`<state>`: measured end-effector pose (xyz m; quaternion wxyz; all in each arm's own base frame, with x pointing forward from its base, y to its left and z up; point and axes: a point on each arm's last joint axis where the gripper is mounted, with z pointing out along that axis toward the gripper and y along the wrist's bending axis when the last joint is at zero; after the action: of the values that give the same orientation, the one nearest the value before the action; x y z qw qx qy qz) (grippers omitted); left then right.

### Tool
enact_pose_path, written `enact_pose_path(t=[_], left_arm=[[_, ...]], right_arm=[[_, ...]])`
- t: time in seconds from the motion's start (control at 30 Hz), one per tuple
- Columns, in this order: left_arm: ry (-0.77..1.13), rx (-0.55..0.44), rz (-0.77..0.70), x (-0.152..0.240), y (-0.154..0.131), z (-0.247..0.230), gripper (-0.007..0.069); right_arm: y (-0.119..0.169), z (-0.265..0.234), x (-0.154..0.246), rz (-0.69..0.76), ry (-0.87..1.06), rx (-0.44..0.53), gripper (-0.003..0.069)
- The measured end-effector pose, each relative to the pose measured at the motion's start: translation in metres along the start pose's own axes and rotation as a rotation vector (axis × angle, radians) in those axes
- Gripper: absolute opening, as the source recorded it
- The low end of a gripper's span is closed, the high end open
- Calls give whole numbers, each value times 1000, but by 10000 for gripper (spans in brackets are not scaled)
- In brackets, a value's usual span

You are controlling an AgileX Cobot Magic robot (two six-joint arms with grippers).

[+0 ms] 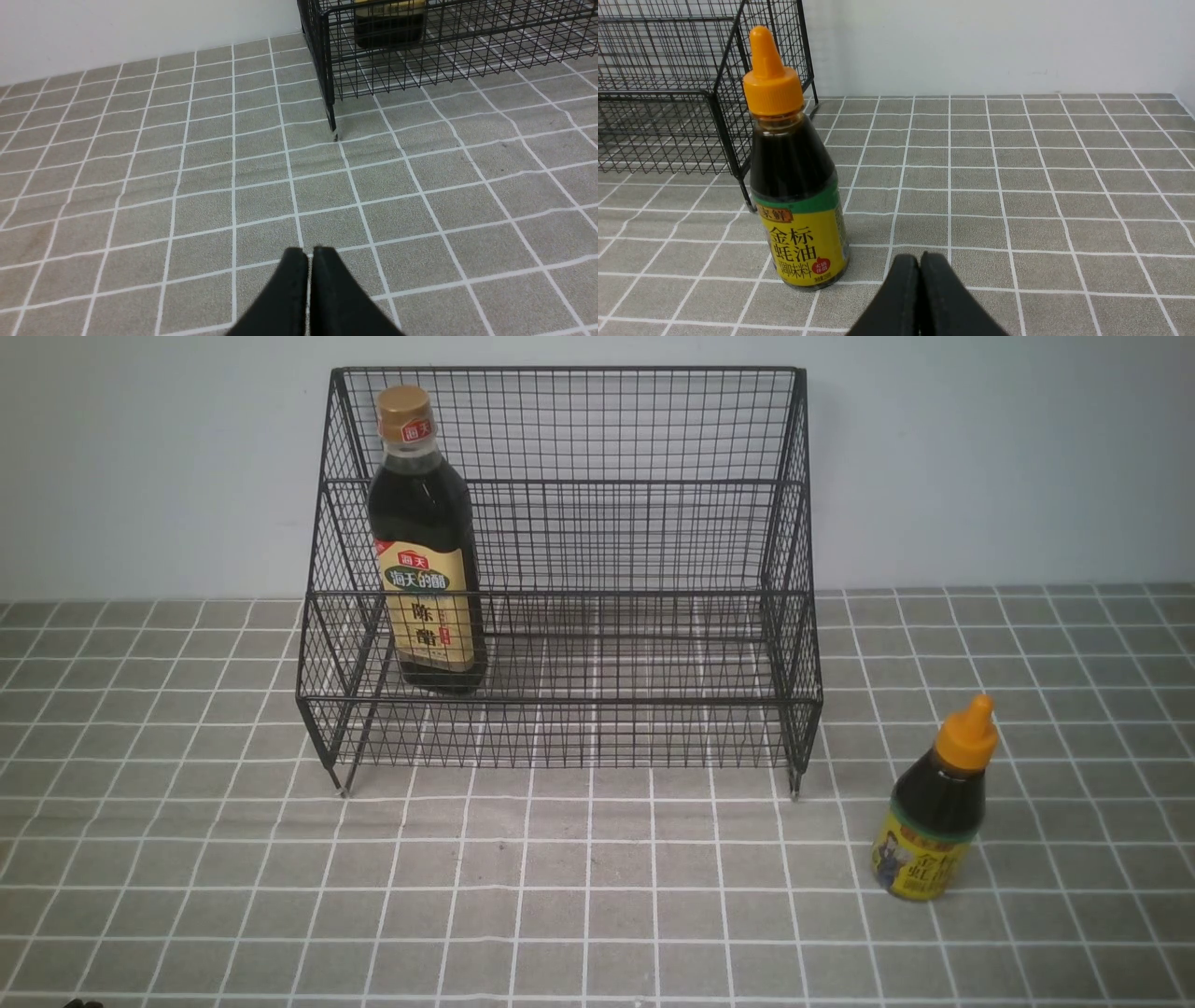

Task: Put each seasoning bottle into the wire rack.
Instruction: Use the right arm to grab the condiment bottle closest to it

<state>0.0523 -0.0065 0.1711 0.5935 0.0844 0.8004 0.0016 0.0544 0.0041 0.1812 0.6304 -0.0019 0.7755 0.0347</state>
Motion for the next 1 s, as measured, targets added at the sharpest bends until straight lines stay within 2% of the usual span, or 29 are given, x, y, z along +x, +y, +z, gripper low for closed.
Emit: enact_pose_path(t=[0.13,0.33,0.47,0.7,0.77,0.9,0.97,1.0], left_arm=[[0,0,0,0,0,0,-7],[0,0,0,0,0,0,-7],[0,0,0,0,0,0,-7],[0,0,0,0,0,0,-7],[0,0,0,0,0,0,-7],[0,0,0,0,0,0,-7],[0,0,0,0,0,0,-7],[0,0,0,0,0,0,-7]], right_arm=[[1,0,-6,63,-78,-10,-15],[-7,-8,-36,439,-436,-22,-15],[-12,-11,-42,557,-528,-9,-15],[-17,-16,-48,666,-628,-10,-15],[-15,-16,-49,664,-616,-25,-15],[-5,-20,-73,526,-527,-68,-15],[3,-14,-94,406,-350,-68,-15],[4,-10,-97,393,-309,-63,-15]])
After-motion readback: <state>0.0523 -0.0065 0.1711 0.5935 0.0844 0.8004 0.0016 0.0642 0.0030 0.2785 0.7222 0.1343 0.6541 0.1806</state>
